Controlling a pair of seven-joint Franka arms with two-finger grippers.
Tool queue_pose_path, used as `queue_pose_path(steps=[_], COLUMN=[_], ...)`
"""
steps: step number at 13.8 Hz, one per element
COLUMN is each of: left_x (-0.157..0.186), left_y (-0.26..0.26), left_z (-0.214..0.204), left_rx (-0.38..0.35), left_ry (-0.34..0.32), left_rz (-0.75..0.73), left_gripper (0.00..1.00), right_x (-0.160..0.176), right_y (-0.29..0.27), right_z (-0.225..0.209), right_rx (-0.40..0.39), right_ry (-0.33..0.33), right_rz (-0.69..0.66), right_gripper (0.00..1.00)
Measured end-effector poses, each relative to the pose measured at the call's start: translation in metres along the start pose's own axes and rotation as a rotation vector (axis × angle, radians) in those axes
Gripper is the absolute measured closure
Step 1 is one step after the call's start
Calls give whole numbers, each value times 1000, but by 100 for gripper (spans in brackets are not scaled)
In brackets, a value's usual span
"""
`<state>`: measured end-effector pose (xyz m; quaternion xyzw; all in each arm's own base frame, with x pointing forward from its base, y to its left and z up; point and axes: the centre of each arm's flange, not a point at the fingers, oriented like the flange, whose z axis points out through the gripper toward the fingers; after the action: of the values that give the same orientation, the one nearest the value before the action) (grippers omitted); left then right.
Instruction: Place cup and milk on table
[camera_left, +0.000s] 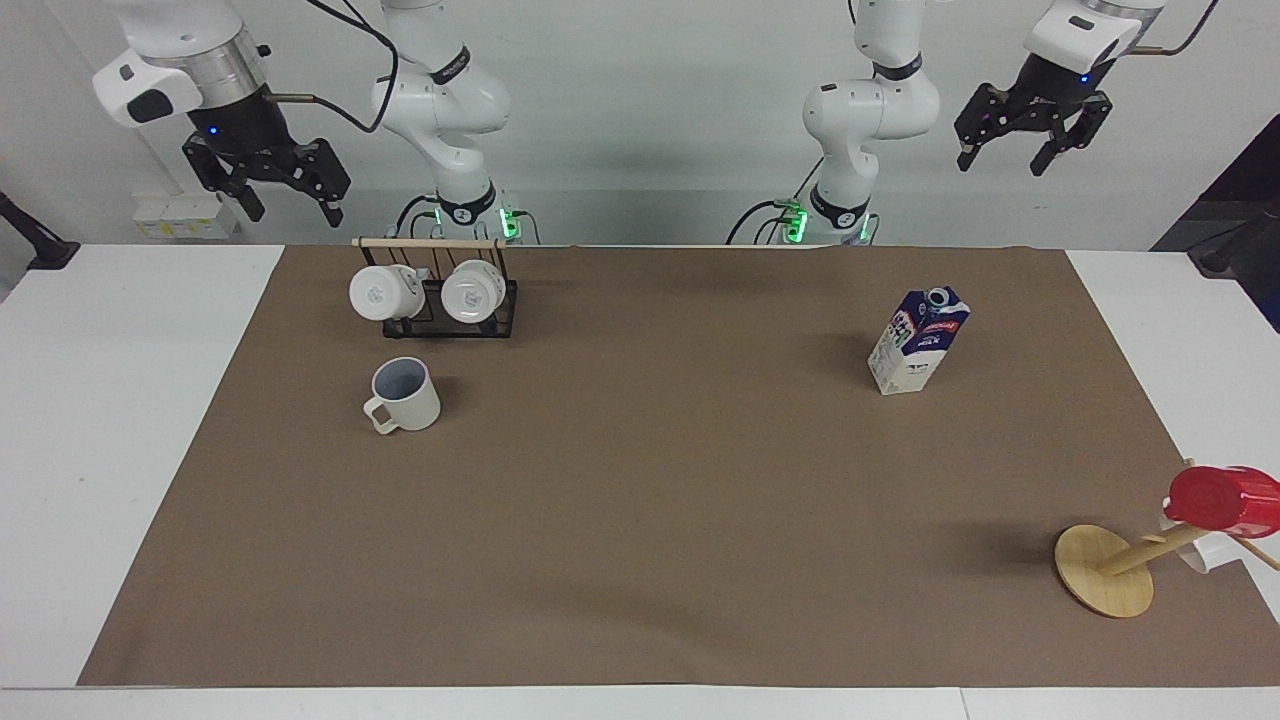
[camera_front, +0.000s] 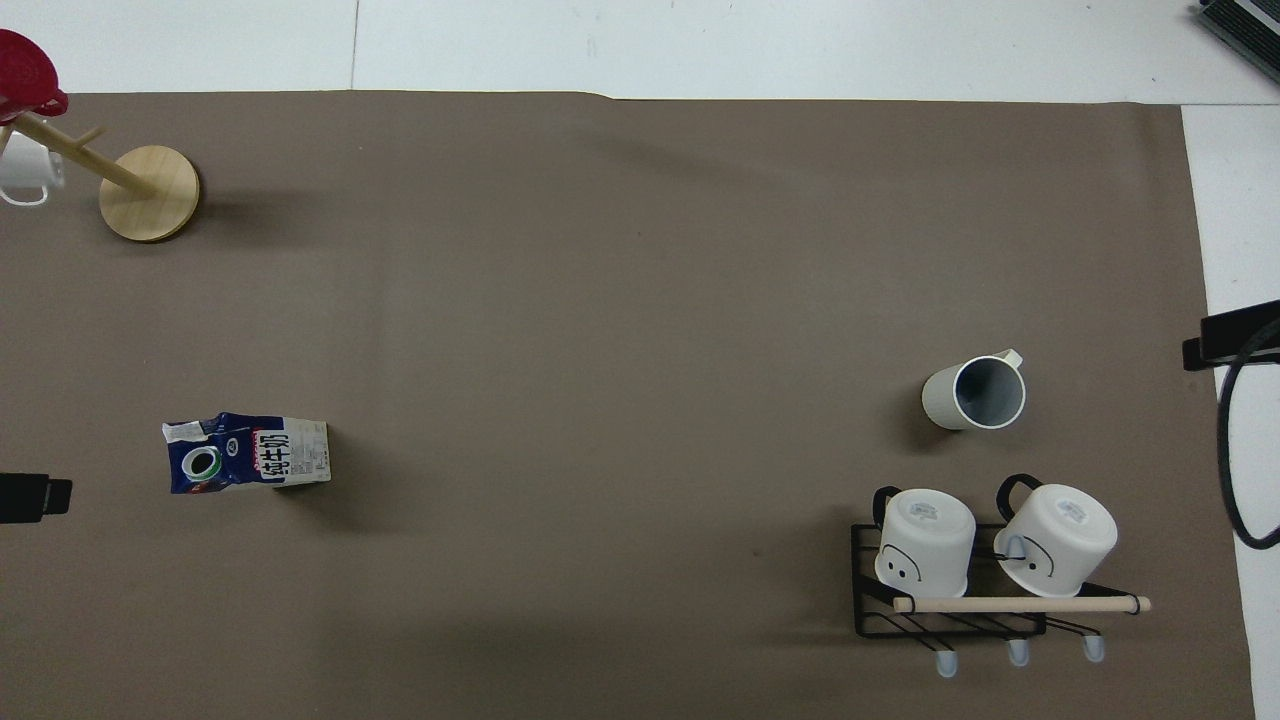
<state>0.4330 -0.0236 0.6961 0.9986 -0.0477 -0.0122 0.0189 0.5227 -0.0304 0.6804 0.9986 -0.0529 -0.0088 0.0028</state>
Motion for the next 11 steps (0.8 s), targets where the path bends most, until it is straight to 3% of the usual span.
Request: queue_pose_path(steps=[11], left_x=[-7], left_y=[-5], left_z=[-27], left_rx=[31], left_ry=[64], left_rz=[-10], left_gripper=[0], right_x=[0], right_y=[2], right_z=[0], right_rx=[-1], right_ry=[0], right_rz=[3], right_gripper=[0])
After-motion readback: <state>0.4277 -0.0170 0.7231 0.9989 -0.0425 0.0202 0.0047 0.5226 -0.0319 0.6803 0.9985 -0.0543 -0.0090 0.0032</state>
